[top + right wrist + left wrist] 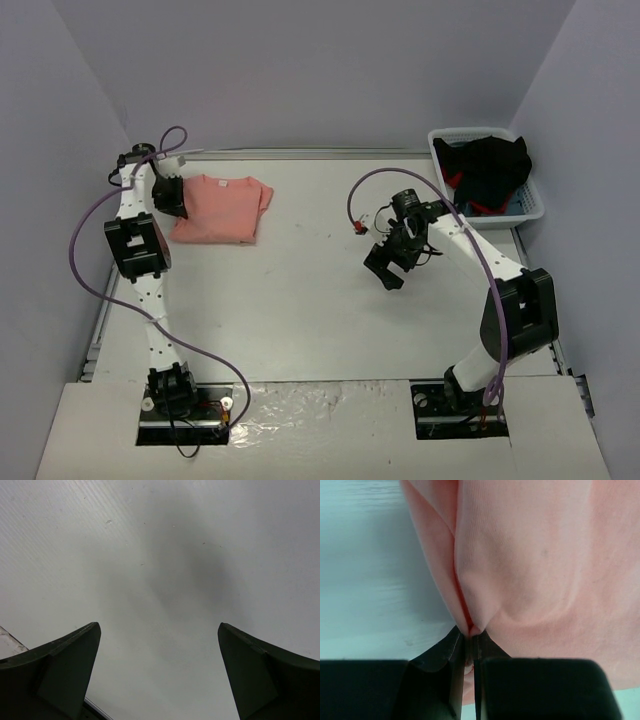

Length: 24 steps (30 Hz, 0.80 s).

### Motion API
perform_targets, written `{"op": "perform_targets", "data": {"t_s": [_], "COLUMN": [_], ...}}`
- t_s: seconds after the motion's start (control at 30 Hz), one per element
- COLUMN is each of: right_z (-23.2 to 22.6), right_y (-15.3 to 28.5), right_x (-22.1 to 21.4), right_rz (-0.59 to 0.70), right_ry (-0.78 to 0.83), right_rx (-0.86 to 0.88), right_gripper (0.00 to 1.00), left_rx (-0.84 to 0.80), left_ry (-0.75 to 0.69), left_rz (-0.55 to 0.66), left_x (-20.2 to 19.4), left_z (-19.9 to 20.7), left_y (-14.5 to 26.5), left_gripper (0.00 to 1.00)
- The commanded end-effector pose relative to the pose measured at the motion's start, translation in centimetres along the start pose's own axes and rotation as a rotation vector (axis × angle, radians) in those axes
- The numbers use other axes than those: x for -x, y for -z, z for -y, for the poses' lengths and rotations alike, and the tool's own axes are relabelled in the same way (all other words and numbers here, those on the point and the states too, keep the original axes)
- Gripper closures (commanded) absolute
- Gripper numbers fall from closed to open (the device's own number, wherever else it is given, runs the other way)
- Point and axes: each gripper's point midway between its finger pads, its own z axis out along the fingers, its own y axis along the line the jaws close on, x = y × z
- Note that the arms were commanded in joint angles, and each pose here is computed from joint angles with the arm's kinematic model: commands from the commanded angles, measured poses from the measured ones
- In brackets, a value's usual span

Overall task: Fold and stack the t-shirts
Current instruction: Put the neatly folded tshirt into the corner of the board with the left arm

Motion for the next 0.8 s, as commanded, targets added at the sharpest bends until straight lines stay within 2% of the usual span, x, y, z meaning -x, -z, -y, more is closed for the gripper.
{"op": "perform_targets", "data": {"t_s": [0.0,0.2,0.33,0.77], "right_z": [-0.6,-0.1,0.0,0.5], "right_y": [-0.2,-0.9,-1.5,-2.6], "right_x": [-0.8,-1.1,-1.2,-1.9], "right_rz": [-0.011,-0.031,-0.046,-0.089], "right_ry": [-0.038,-0.060,-0.069,-0.092], "right_rx": [0.045,0.058,0.071,0.083], "right_gripper": [0.00,0.00,0.00,0.00], "left_rx": [0.093,0.113,0.159,0.293], "left_ry": [0.016,0.096,0.098,0.078], "left_rz": [0.072,0.175,0.253,0.344], "left_x": [1.7,3.5,5.5,7.8], "left_z": [-2.6,-4.5,-6.1,-9.2], "left_y": [2.1,2.7,4.1,4.9], "left_gripper": [0.98,0.98,0.98,0.98]}}
